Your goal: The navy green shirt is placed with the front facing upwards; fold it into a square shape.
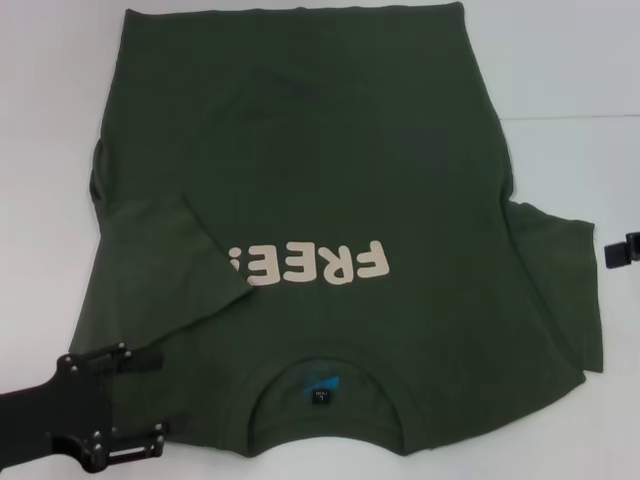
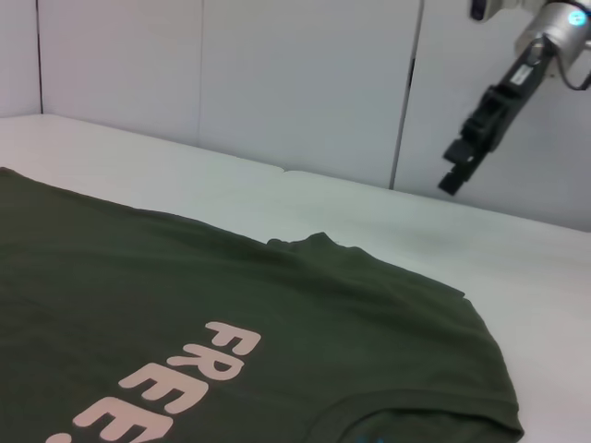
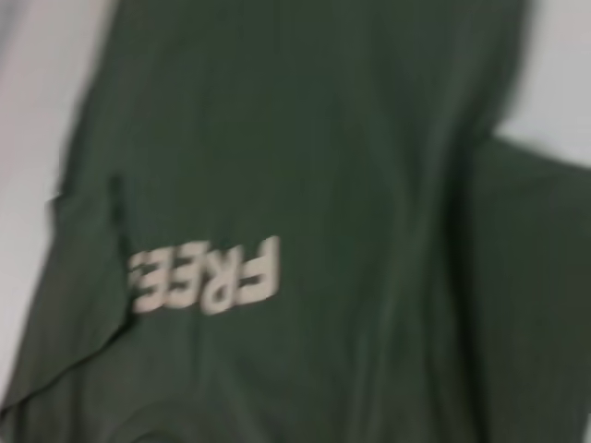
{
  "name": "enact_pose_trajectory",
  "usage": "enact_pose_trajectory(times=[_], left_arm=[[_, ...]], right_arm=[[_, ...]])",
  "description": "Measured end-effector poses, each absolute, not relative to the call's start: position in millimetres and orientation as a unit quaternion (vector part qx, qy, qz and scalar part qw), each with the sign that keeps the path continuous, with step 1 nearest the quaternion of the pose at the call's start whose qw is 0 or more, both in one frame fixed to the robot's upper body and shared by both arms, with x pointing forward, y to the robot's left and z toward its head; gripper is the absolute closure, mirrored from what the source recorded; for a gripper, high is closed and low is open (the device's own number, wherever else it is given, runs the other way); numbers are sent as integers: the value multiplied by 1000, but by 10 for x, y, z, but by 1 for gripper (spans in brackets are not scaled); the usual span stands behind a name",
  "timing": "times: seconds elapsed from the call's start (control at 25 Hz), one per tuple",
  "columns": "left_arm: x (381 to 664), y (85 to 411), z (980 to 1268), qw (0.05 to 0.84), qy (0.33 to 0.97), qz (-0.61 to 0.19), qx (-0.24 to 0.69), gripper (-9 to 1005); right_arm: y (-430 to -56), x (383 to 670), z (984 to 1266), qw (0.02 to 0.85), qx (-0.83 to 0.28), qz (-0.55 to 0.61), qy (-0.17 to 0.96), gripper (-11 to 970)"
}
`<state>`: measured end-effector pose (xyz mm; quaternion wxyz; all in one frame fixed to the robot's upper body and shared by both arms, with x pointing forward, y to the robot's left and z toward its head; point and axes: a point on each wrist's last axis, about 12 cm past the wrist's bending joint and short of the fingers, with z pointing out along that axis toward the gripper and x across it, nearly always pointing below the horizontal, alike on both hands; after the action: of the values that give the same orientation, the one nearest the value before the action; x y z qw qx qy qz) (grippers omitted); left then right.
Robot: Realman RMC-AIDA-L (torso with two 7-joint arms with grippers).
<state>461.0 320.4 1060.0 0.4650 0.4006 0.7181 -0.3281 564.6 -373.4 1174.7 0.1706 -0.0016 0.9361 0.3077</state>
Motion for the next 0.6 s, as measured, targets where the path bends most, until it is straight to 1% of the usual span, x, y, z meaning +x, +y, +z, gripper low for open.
enact_pose_trajectory(times=[0.16, 0.36, 0.6], left_arm=[[4607, 3185, 10589, 464, 717, -334, 399, 199], [4608, 3170, 10589, 464, 715, -338, 399, 199], [4602, 3157, 10592, 464, 711, -342, 403, 198]], right_arm=[[-3678, 5791, 11702, 150, 27, 280, 948, 34], [-3634, 5984, 11526, 129, 57, 223, 965, 35], [-3584, 6102, 11427, 140, 81, 216, 963, 36]])
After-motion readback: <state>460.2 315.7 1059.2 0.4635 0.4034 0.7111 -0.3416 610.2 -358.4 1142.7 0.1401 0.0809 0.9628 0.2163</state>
